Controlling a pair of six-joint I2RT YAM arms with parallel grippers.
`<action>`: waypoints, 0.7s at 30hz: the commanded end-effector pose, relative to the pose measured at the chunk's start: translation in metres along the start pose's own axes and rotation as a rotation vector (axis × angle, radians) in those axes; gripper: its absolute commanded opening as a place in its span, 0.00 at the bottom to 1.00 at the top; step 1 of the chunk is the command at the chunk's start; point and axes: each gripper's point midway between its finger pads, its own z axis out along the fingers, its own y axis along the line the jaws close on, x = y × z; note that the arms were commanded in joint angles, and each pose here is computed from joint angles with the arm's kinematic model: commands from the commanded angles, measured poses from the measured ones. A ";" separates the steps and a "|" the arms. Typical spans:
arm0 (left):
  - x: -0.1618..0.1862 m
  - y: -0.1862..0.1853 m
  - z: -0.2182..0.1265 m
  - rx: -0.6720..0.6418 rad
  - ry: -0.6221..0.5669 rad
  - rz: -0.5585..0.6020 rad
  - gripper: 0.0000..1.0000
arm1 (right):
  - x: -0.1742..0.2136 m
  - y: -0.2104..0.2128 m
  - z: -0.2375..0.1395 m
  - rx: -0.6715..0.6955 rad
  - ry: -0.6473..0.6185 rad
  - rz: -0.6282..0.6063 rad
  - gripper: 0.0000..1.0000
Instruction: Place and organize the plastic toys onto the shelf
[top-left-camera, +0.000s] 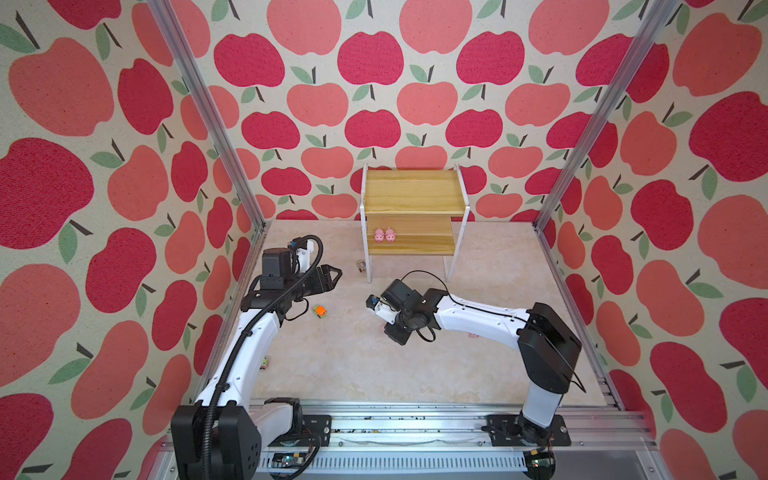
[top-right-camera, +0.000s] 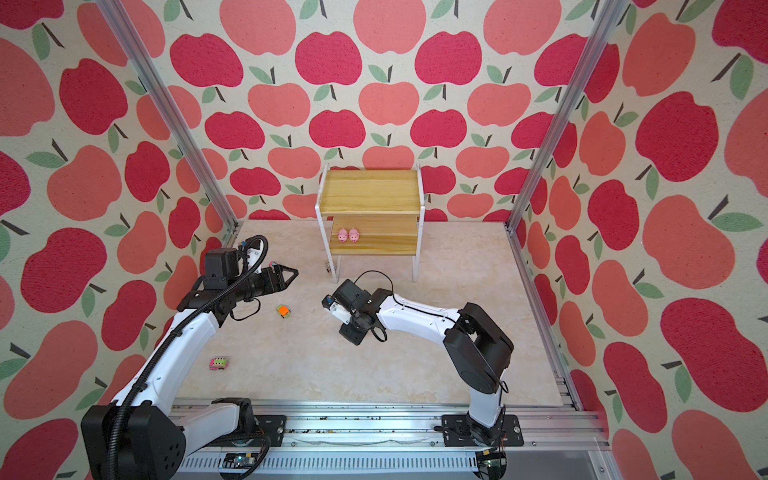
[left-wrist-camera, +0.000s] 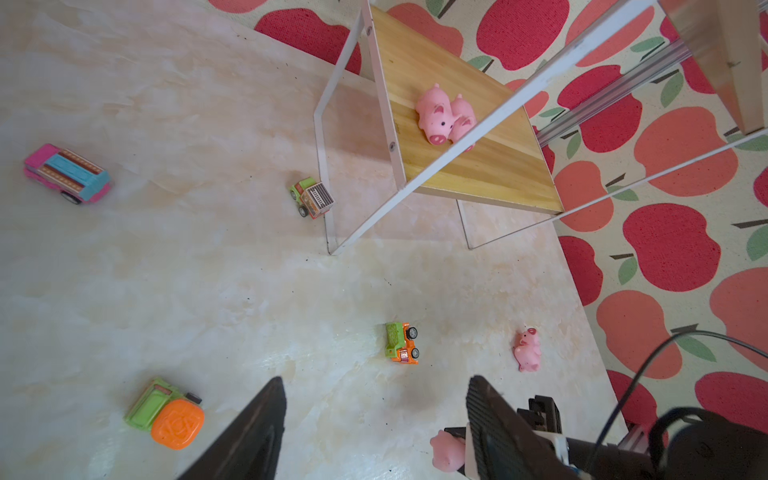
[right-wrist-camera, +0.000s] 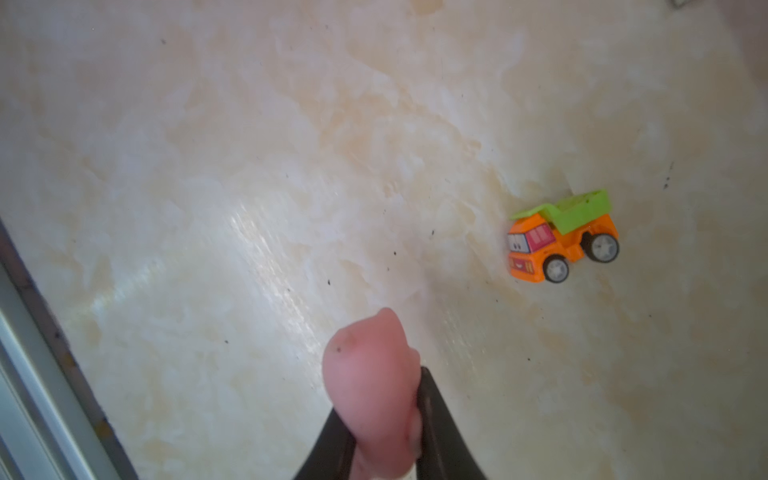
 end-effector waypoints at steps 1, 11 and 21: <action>-0.008 0.012 -0.011 -0.070 -0.038 -0.005 0.71 | -0.035 0.013 0.017 0.032 -0.073 0.227 0.24; -0.016 0.049 -0.026 -0.220 -0.073 -0.059 0.72 | -0.061 0.006 0.075 0.153 -0.039 0.401 0.24; -0.017 0.052 -0.028 -0.229 -0.083 -0.059 0.73 | -0.059 0.003 0.096 0.167 -0.019 0.364 0.38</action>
